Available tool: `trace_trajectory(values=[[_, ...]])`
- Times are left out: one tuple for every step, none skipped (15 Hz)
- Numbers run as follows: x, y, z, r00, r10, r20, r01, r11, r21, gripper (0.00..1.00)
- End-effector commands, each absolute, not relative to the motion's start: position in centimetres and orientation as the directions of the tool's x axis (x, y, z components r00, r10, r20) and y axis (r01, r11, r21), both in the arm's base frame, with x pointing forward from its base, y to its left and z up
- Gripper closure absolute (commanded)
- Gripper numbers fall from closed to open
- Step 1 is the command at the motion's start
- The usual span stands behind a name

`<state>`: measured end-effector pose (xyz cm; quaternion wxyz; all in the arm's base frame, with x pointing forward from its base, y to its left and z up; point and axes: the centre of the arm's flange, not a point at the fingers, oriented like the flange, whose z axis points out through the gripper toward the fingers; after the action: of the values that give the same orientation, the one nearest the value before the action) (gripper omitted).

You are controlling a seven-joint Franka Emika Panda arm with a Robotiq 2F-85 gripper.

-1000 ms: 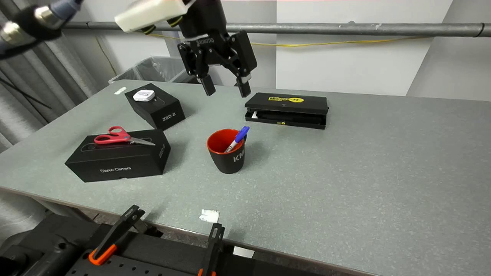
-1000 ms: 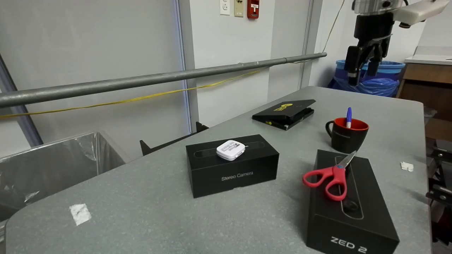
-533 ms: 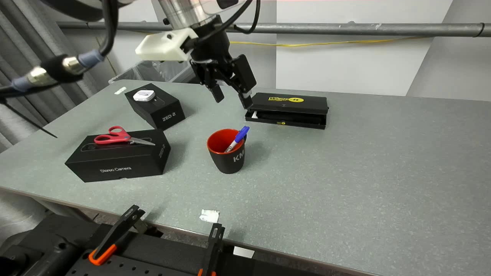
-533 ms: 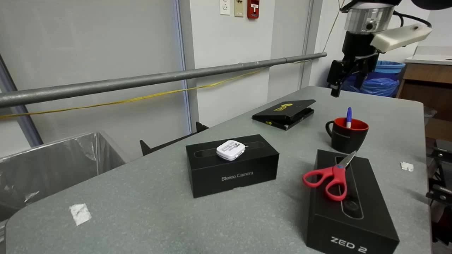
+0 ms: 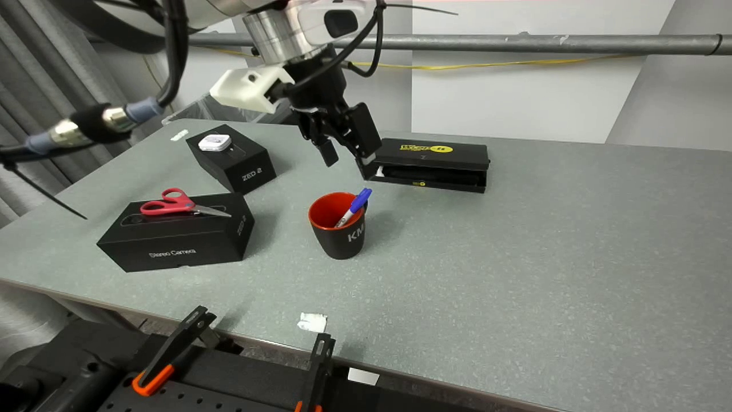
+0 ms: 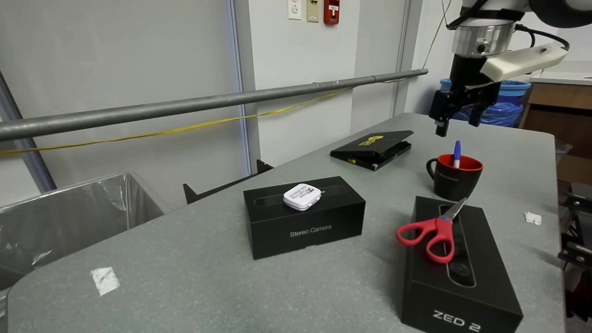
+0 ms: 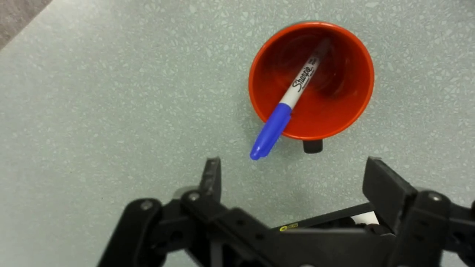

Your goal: Put the blue sharpie on the table

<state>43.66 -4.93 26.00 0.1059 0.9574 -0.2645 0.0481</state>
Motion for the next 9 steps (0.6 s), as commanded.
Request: trace_trajectory(values=[[43.7,-5.2,25.5,0.855,-0.498,0.144,-0.518,-0.834,0.189,0.00],[43.7,-5.4,25.1,0.852,-0.504,0.142,-0.523,-0.829,0.197,0.00],[43.6,-5.7,24.8,0.849,-0.509,0.141,-0.528,-0.824,0.203,0.00],[43.5,-5.9,24.6,0.845,-0.515,0.145,-0.535,-0.819,0.208,0.00],[43.4,-6.1,24.3,0.840,-0.522,0.150,-0.543,-0.814,0.205,0.00],[43.3,-6.3,24.0,0.835,-0.528,0.155,-0.550,-0.809,0.209,0.00],[43.1,-6.4,23.7,0.831,-0.531,0.163,-0.555,-0.803,0.218,0.00],[43.1,-6.4,23.3,0.824,-0.537,0.179,-0.565,-0.795,0.220,0.00],[43.1,-6.5,23.0,0.819,-0.541,0.191,-0.573,-0.789,0.221,0.00]])
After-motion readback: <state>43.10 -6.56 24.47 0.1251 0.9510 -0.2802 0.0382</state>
